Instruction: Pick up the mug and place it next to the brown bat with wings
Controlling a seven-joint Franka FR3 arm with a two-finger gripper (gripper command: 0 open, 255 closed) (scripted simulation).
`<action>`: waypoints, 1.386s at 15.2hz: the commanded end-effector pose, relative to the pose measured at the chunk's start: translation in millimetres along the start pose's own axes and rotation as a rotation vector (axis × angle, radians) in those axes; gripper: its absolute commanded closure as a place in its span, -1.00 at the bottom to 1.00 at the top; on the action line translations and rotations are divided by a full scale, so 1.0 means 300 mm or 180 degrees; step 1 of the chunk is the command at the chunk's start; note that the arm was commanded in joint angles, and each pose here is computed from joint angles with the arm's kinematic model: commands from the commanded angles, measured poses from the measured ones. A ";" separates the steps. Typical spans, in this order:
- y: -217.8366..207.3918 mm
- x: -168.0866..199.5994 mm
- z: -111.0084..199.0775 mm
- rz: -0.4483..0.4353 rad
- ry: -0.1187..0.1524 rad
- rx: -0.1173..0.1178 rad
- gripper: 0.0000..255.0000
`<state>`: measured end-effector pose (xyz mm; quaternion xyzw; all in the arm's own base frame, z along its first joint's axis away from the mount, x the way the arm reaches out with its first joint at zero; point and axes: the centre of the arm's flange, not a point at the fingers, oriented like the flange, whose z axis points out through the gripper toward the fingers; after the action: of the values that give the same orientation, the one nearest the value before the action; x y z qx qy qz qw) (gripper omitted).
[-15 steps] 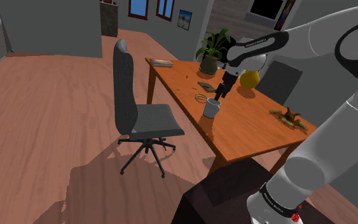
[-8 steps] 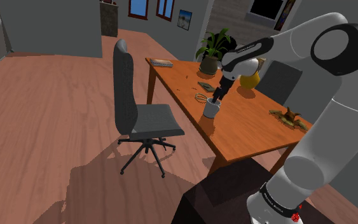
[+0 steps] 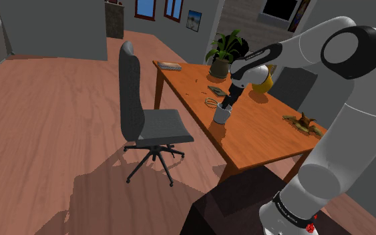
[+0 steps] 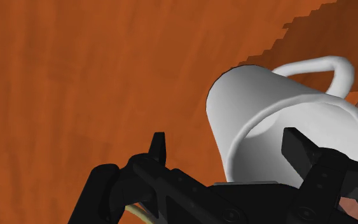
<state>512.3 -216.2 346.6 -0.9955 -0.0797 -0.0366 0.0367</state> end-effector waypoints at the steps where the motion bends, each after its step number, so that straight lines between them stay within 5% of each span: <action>1: 0.000 0.000 0.000 0.0000 0.0000 0.0000 -1.00; 3: 0.000 0.000 0.000 0.0000 0.0000 0.0000 -1.00; 4: 0.000 0.000 0.000 0.0000 0.0000 0.0000 1.00; 13: 0.000 0.000 0.000 0.0000 0.0000 0.0000 1.00; 21: -0.009 0.011 -0.140 0.0000 0.0000 0.0000 1.00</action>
<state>513.1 -216.5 383.3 -0.9955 -0.0797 -0.0368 0.0367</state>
